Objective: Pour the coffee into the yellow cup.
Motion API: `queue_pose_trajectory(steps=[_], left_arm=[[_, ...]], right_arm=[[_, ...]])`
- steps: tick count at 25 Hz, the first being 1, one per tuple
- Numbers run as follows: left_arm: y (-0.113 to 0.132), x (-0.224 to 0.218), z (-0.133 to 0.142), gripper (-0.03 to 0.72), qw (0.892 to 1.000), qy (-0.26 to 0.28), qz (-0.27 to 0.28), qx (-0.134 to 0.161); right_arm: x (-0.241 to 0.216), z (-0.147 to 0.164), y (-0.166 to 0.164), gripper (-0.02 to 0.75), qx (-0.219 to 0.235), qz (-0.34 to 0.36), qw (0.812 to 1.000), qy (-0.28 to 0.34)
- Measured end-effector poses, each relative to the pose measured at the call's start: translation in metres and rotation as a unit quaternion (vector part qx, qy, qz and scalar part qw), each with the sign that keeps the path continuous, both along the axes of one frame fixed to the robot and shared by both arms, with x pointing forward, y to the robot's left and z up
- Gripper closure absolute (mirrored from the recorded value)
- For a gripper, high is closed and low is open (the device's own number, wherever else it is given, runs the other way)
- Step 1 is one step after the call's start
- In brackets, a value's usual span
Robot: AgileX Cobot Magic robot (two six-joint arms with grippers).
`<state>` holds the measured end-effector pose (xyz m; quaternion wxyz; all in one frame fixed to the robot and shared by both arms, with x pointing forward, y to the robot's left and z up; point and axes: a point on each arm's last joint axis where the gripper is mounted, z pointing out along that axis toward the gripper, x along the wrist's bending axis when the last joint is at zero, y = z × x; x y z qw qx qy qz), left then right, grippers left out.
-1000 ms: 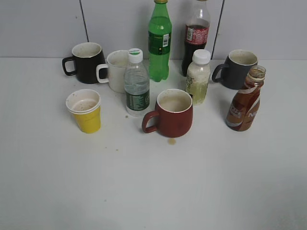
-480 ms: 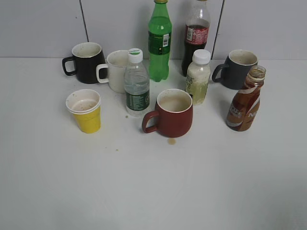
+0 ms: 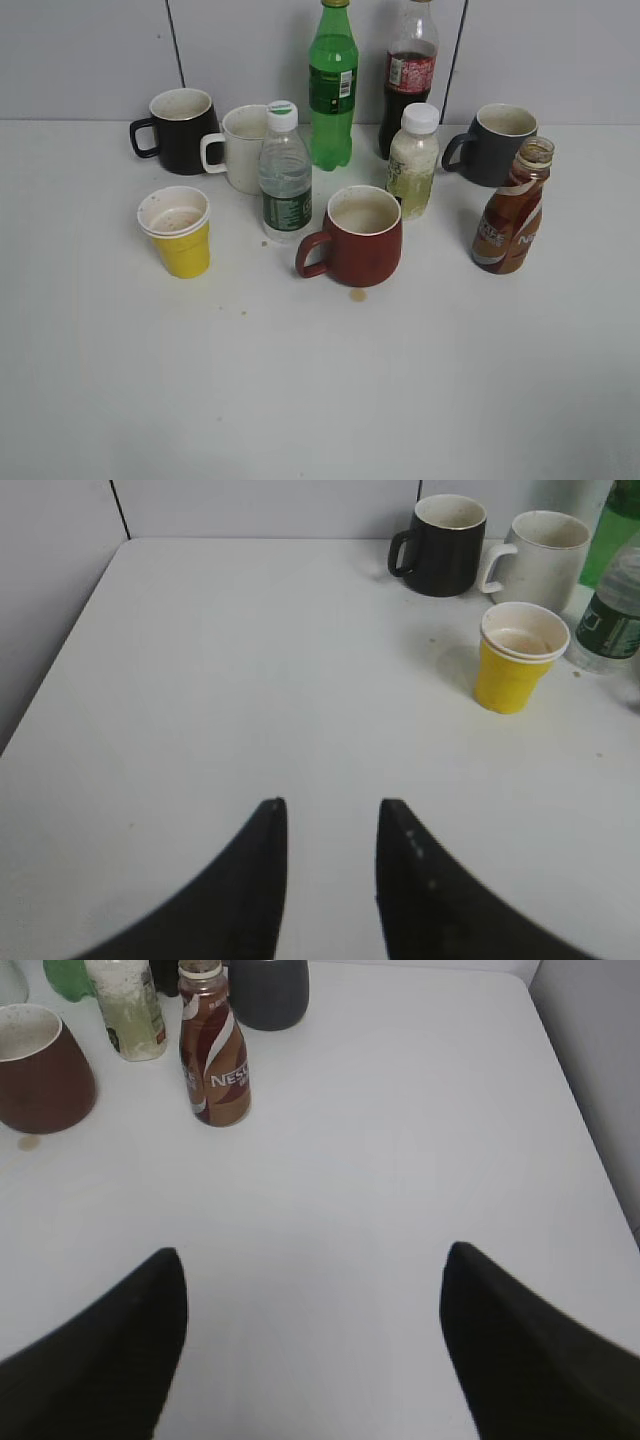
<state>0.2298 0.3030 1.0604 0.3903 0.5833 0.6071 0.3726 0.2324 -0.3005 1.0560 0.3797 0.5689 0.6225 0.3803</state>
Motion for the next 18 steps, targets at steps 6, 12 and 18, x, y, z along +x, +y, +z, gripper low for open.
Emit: queue_pose_trajectory(steps=[6, 12, 18], left_arm=[[0.000, 0.000, 0.000, 0.449, 1.000, 0.000, 0.000, 0.000], [-0.001, 0.002, 0.013, 0.449, 0.999, -0.039, -0.023, -0.009], [-0.003, 0.032, 0.027, 0.449, 0.992, -0.124, -0.034, -0.007]], right_arm=[[0.000, 0.000, 0.000, 0.148, 0.000, 0.000, 1.000, 0.000], [0.000, 0.007, 0.001, 0.148, 0.009, 0.005, 1.000, -0.018], [0.027, 0.030, 0.004, 0.148, 0.023, 0.009, 0.996, -0.083]])
